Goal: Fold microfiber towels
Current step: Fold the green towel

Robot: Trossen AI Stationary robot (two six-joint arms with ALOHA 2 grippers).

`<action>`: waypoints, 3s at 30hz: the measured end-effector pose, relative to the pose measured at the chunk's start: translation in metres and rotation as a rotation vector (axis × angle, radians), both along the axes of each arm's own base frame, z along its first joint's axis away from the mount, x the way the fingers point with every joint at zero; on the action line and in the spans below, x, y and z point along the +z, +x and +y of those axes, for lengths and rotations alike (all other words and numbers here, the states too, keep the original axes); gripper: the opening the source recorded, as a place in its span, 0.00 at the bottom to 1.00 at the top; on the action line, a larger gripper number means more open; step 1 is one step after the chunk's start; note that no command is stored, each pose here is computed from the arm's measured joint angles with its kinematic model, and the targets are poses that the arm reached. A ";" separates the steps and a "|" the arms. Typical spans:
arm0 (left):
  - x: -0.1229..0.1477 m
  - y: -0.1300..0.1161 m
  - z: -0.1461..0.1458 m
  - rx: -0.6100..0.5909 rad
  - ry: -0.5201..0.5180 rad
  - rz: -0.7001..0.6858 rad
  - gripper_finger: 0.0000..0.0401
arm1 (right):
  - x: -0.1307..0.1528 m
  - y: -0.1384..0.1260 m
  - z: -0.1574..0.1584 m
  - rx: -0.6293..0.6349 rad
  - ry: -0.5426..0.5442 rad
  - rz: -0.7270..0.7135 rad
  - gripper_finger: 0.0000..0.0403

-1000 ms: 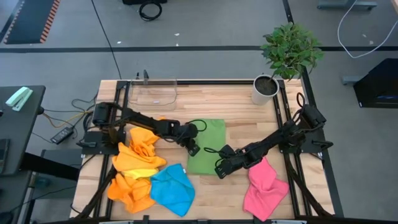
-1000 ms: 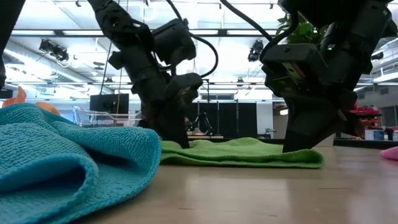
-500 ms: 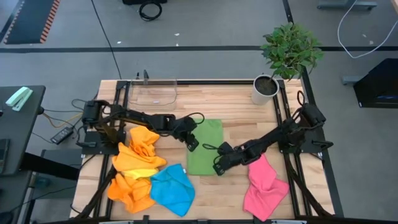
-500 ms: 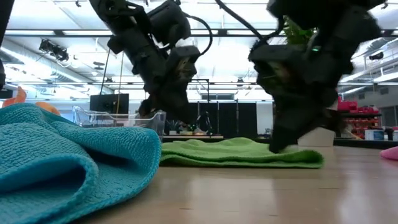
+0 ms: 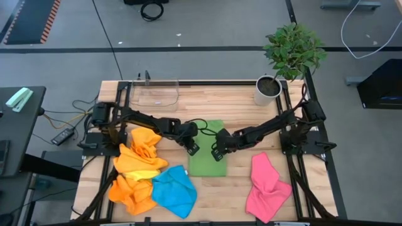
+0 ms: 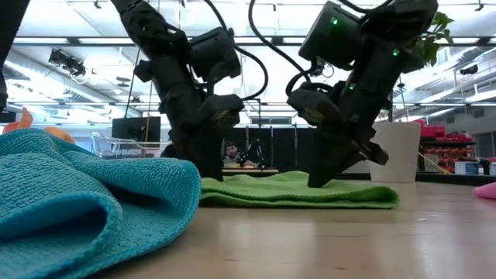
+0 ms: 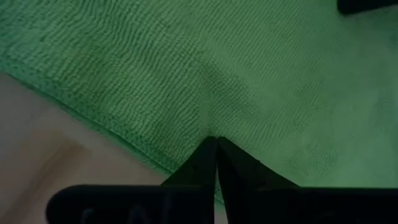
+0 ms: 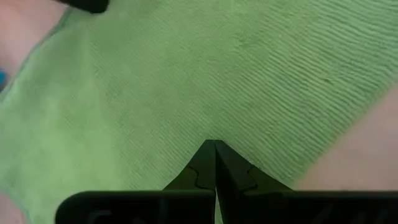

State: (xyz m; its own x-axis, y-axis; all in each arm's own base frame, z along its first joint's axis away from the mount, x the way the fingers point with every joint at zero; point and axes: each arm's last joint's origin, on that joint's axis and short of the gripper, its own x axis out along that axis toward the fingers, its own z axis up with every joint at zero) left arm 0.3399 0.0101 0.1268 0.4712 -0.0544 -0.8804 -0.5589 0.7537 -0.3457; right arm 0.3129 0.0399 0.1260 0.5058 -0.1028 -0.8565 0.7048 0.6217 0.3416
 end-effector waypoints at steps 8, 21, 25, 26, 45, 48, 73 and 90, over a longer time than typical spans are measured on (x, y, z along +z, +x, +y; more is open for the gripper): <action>0.026 -0.006 0.002 0.009 0.006 -0.057 0.03 | 0.002 -0.001 -0.004 0.021 0.002 0.007 0.01; 0.008 -0.005 0.014 0.049 0.086 0.004 0.04 | 0.011 0.001 -0.054 -0.016 -0.065 -0.009 0.01; 0.004 -0.009 0.019 0.058 0.083 0.060 0.01 | 0.009 -0.005 -0.062 -0.017 -0.079 0.053 0.01; 0.004 -0.009 0.021 0.061 0.081 0.066 0.01 | 0.008 -0.006 -0.064 -0.017 -0.080 0.072 0.01; 0.018 -0.008 0.061 0.165 0.129 -0.056 0.03 | 0.024 -0.005 -0.113 -0.082 -0.119 -0.068 0.01; 0.008 -0.011 0.069 0.177 0.118 -0.003 0.06 | 0.021 -0.007 -0.123 -0.099 -0.123 -0.052 0.01; -0.001 -0.011 0.072 0.196 0.116 0.028 0.02 | -0.004 -0.003 -0.136 -0.069 -0.112 -0.005 0.01; 0.030 -0.012 0.079 0.184 0.196 -0.101 0.02 | 0.029 -0.006 -0.109 0.048 -0.139 -0.070 0.01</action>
